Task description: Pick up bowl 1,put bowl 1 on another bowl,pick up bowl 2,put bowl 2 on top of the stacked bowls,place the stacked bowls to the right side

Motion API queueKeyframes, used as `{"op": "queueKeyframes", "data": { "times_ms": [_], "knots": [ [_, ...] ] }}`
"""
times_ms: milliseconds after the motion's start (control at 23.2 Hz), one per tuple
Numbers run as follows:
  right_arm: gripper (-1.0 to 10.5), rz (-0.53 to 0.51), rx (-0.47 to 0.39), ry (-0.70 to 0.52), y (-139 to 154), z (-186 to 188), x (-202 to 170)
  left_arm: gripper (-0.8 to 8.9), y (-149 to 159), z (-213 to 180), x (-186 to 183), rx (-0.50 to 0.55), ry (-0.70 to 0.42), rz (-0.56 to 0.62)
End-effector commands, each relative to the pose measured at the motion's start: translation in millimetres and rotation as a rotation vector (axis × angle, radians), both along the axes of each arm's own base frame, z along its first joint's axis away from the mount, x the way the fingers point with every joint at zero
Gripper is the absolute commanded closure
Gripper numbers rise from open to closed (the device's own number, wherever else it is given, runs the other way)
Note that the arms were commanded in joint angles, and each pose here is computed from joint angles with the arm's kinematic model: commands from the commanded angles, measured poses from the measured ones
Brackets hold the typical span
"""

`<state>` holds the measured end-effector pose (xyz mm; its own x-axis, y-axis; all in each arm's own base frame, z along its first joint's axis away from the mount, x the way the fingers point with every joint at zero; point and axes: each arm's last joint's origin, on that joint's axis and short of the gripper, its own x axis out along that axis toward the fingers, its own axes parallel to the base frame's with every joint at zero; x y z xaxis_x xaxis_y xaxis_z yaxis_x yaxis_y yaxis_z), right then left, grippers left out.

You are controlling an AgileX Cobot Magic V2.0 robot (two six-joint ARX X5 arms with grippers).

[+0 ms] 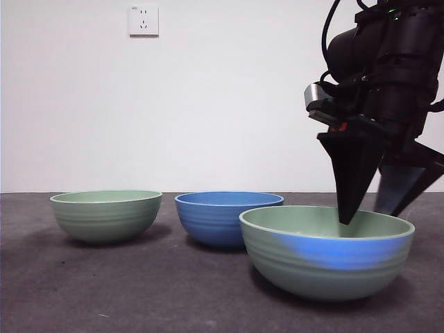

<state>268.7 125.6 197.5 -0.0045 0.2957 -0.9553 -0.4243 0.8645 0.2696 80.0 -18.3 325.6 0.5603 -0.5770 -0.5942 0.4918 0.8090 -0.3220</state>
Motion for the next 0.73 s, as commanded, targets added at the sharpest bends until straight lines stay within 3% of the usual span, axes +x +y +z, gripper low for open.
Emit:
{"op": "queueKeyframes", "data": {
  "times_ms": [43,173,475,561,733],
  "knots": [
    [8.6,0.0,-0.018,0.007,1,-4,0,2.79,0,1,0,-0.003,-0.011,-0.004],
    [9.6,0.007,-0.026,0.001,0,-4,0,2.79,0,1,0,-0.003,-0.011,-0.004],
    [9.6,0.014,-0.053,-0.002,-2,0,-3,2.79,0,1,0,-0.003,-0.011,-0.004],
    [9.6,0.022,-0.045,-0.023,-5,13,-10,2.79,0,1,0,-0.003,-0.012,-0.004],
    [9.6,0.013,0.021,-0.176,-13,57,-29,2.79,0,2,2,-0.003,-0.035,-0.004]
  ]
}}
